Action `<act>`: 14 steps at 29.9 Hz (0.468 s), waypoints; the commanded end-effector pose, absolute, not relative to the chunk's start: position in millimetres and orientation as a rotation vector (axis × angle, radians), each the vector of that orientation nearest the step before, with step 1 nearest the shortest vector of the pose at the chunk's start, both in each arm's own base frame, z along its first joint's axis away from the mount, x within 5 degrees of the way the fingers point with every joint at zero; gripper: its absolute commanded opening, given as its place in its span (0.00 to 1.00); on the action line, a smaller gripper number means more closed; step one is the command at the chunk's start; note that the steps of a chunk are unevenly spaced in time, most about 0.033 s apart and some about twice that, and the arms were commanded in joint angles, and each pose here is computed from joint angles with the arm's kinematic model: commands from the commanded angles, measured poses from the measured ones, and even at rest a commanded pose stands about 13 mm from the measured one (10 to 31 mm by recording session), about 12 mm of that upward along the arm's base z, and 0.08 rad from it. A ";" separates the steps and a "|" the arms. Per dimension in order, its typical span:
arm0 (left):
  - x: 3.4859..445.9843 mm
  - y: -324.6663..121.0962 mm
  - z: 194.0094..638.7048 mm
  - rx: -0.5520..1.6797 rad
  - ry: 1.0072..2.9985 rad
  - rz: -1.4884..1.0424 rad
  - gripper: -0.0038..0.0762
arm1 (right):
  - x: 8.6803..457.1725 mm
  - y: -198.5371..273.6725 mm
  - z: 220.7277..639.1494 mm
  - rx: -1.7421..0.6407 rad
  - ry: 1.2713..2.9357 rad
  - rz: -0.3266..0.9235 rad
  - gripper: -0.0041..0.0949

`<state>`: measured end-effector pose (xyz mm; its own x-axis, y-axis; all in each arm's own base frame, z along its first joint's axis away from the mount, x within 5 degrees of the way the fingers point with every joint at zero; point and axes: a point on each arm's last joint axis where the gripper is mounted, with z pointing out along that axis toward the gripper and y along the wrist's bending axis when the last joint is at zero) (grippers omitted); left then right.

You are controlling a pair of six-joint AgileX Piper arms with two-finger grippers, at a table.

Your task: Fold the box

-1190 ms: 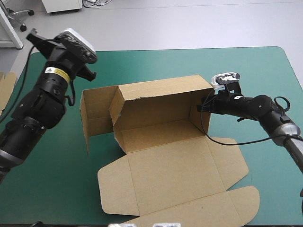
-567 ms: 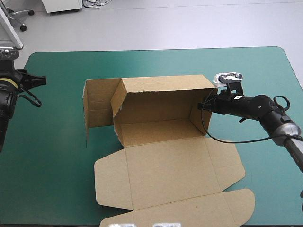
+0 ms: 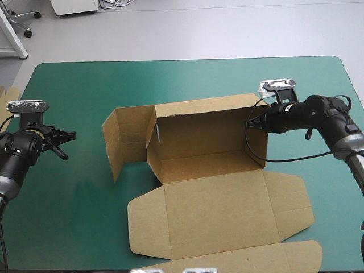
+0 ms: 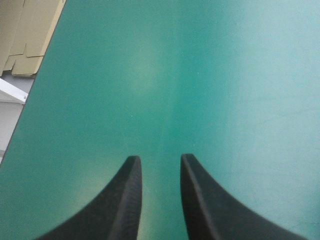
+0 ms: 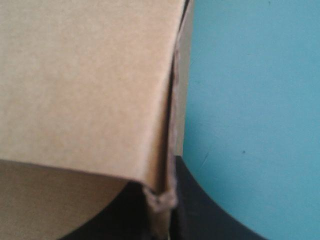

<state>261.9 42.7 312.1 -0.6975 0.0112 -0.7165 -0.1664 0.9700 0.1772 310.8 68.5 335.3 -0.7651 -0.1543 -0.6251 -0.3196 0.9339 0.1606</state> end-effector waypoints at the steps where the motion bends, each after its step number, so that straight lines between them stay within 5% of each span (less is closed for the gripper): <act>1: 261.1 39.7 329.3 -0.085 2.245 0.261 0.29 | 303.8 65.0 383.3 -0.305 2.366 0.333 0.01; 14: 260.7 36.0 327.7 -0.051 2.266 0.222 0.28 | 341.3 64.7 373.9 -0.331 2.655 0.249 0.01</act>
